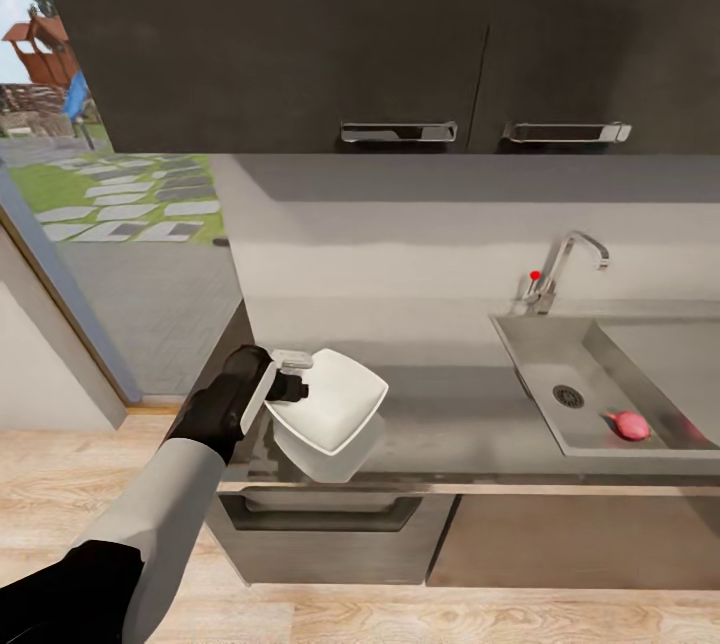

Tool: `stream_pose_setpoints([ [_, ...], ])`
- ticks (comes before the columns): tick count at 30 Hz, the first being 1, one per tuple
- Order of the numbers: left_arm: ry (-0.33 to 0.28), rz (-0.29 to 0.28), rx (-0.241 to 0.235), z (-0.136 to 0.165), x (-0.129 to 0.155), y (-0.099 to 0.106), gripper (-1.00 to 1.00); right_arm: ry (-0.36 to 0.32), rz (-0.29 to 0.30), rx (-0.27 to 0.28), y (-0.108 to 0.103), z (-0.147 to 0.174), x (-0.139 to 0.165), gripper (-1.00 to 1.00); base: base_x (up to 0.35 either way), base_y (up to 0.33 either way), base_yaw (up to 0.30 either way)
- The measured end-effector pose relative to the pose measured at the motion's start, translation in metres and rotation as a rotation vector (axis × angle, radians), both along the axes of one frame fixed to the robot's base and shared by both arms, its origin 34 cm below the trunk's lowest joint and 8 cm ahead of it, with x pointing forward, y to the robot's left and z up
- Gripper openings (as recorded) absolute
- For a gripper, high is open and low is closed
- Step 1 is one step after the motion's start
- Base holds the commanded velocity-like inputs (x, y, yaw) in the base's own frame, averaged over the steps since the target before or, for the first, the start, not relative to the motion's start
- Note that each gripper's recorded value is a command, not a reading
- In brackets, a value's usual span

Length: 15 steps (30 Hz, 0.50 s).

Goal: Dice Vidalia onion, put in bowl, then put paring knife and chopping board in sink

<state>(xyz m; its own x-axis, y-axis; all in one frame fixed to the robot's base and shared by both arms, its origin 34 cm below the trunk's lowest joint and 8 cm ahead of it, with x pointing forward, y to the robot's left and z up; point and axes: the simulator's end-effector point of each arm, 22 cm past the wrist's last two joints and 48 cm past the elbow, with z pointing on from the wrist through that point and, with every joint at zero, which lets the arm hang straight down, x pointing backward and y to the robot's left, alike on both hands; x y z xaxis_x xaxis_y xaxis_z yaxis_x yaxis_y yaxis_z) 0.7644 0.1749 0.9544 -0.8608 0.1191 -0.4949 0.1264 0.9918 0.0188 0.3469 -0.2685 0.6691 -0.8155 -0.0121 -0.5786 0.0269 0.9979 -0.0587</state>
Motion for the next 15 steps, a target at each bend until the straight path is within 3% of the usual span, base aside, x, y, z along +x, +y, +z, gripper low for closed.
stream_pose_setpoints([
  [10, 0.001, -0.002, -0.002, -0.0003, -0.0002, -0.0005, 1.0, 0.0, 0.0, 0.0, 0.0, 0.0, -0.0001, 1.0, 0.0, 0.0, 0.0],
  [11, 0.001, -0.002, -0.002, -0.0002, -0.0002, -0.0005, -1.0, 0.0, 0.0, 0.0, 0.0, -0.0001, -0.0003, 1.0, 0.0, 0.0, 0.0],
  [15, 0.001, -0.001, -0.006, -0.0001, -0.0002, -0.0015, -1.0, 0.0, 0.0, 0.0, 0.0, 0.0, 0.0001, 1.0, 0.0, 0.0, 0.0],
])
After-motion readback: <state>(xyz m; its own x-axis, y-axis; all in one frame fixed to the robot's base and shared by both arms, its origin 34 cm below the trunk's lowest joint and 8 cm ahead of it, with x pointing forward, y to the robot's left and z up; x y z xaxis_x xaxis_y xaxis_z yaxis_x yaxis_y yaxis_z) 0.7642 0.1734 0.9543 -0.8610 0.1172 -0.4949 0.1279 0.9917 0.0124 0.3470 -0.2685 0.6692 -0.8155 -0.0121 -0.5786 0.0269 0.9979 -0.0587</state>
